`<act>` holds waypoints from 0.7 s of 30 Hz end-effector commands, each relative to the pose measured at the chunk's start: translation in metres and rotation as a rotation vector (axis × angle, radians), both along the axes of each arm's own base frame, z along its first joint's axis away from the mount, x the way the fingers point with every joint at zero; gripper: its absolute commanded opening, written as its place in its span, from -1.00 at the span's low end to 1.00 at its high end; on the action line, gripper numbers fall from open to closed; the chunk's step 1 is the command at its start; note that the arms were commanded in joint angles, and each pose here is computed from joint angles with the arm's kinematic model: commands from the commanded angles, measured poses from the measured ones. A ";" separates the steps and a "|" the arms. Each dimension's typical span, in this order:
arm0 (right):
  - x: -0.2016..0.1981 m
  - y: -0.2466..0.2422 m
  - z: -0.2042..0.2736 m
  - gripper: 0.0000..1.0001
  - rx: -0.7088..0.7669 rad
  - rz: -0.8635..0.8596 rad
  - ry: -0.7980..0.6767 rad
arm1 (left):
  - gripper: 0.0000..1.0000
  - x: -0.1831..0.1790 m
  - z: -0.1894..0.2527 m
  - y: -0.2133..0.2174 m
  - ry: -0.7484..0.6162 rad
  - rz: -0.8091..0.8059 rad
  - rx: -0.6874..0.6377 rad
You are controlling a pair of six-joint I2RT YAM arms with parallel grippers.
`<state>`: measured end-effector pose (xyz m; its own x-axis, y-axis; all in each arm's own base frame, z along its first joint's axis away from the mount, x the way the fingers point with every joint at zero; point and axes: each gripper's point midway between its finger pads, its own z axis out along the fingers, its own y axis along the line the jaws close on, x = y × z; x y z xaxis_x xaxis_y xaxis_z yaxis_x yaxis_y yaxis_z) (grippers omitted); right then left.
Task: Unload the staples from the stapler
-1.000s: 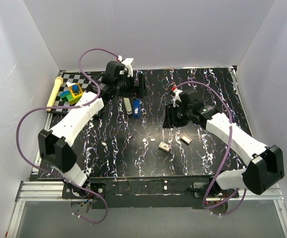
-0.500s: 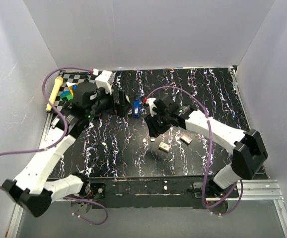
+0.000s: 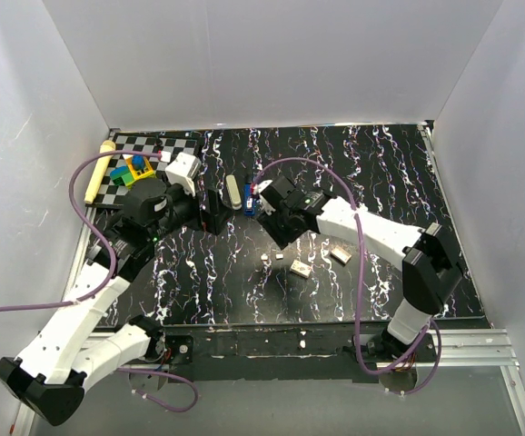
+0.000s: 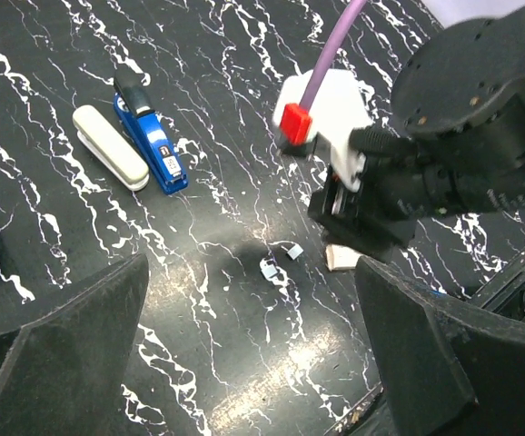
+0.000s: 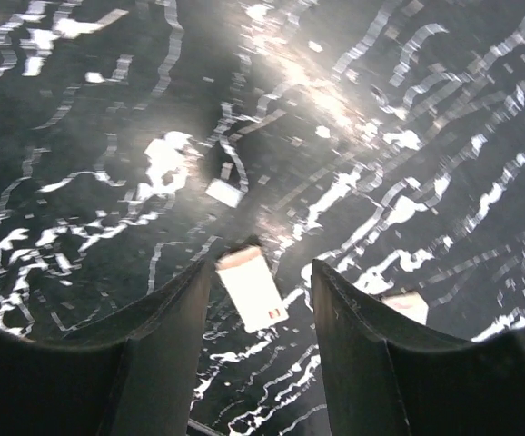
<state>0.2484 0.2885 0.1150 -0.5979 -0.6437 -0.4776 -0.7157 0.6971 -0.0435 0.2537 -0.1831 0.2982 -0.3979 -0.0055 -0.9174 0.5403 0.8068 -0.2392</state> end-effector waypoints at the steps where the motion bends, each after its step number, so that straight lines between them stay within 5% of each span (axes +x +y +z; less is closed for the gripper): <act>1: 0.018 -0.051 0.008 0.14 -0.078 -0.250 -0.037 | 0.96 0.001 0.000 0.004 -0.056 0.006 0.002; 21: 0.015 -0.184 -0.026 0.01 0.085 -1.123 0.159 | 0.96 -0.008 -0.021 0.002 -0.035 -0.016 -0.013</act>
<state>0.2736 0.1202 0.0954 -0.9096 0.1604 -0.3832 0.1589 0.9866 0.0359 0.2482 -0.1809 0.2748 -0.3836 -0.0027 -0.9235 0.5516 0.8014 -0.2315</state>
